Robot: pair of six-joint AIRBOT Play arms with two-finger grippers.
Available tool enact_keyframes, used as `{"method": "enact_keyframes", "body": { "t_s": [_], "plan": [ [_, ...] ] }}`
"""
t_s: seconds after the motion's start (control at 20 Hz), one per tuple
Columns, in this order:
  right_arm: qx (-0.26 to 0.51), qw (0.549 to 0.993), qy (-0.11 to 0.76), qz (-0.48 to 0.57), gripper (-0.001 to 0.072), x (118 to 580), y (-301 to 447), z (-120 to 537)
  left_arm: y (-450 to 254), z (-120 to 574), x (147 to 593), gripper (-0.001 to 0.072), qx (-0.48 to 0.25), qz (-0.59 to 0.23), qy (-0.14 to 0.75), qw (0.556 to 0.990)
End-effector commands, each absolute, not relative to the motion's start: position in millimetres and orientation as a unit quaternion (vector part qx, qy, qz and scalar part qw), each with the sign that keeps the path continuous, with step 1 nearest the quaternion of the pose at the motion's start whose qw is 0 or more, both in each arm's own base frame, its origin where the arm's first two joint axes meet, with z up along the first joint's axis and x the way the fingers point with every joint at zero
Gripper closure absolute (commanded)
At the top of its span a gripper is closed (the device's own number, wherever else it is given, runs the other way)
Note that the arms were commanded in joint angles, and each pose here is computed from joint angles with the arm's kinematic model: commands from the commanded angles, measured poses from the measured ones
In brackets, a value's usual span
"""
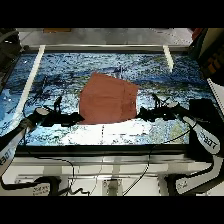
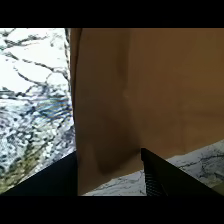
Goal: Fold the clothes and pants, and hang the long-sleeved shirts on hangers.
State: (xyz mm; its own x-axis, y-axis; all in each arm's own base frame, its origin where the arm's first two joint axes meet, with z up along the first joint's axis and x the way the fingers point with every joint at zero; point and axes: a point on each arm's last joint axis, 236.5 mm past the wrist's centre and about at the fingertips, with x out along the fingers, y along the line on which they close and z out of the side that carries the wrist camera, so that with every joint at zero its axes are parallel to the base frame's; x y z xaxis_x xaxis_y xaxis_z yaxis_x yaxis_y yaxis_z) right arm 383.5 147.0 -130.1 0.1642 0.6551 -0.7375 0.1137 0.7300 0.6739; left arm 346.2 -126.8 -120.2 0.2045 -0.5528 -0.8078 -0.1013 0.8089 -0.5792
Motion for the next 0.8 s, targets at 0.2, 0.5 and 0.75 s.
{"method": "enact_keyframes", "body": {
  "t_s": [0.2,0.5,0.75],
  "plan": [
    [0.309,0.703,0.61,0.198,0.069,386,147,-123,-143,-127,330,0.0554,-0.255,-0.178,0.635,0.708],
    [0.295,0.721,0.591,0.209,0.069,393,145,-101,-140,-113,344,0.0701,-0.248,-0.19,0.619,0.721],
    [0.195,0.779,0.538,0.256,0.0691,413,136,-28,-129,-22,390,0.0701,-0.221,-0.248,0.542,0.772]
  ]
}}
